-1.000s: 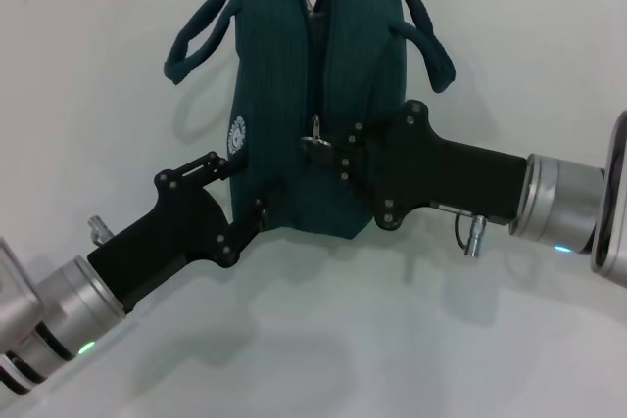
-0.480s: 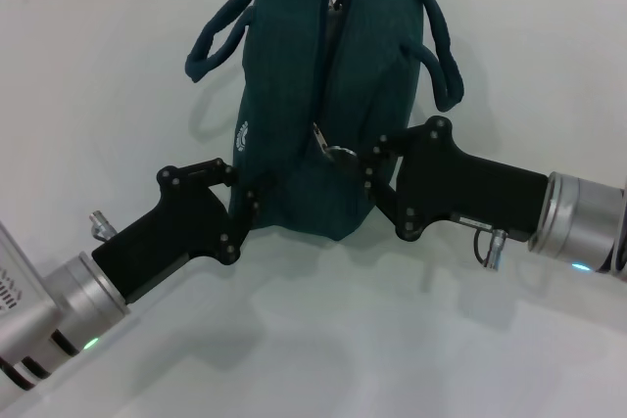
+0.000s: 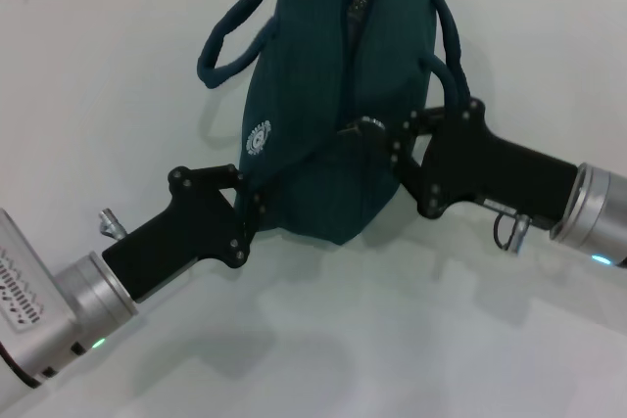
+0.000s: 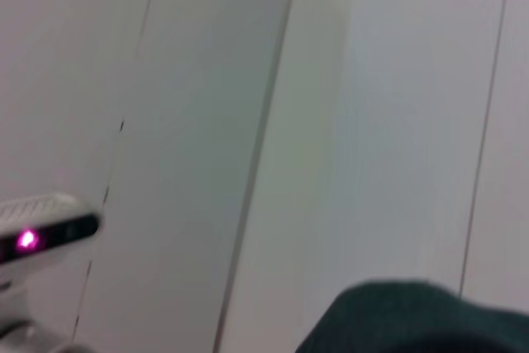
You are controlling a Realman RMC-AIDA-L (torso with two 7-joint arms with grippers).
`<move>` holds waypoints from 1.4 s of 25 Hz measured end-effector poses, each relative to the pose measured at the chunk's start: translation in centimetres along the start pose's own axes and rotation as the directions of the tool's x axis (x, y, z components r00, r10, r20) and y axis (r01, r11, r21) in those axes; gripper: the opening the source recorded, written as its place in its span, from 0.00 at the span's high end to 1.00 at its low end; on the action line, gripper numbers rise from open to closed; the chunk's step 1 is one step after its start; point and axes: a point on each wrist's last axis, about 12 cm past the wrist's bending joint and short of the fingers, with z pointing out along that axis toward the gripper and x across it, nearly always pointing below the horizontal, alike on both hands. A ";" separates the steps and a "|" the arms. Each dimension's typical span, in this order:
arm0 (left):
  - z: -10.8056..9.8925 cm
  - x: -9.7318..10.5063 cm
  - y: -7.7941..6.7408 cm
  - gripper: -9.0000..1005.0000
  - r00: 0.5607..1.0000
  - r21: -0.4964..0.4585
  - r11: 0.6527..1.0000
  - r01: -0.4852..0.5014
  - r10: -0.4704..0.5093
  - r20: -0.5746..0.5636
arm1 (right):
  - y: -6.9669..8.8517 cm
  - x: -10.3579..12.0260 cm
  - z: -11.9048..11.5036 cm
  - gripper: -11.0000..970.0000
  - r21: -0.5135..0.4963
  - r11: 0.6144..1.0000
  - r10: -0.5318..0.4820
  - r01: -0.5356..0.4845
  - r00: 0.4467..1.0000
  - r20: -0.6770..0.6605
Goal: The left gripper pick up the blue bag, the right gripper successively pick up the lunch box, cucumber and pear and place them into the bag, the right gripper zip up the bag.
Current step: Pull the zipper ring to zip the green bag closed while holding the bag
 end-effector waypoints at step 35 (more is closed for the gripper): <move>0.5 -0.3 1.0 0.93 0.996 0.020 0.996 0.087 -0.088 0.007 | -0.2 -2.2 1.7 0.98 0.215 0.932 -0.323 0.291 0.937 0.134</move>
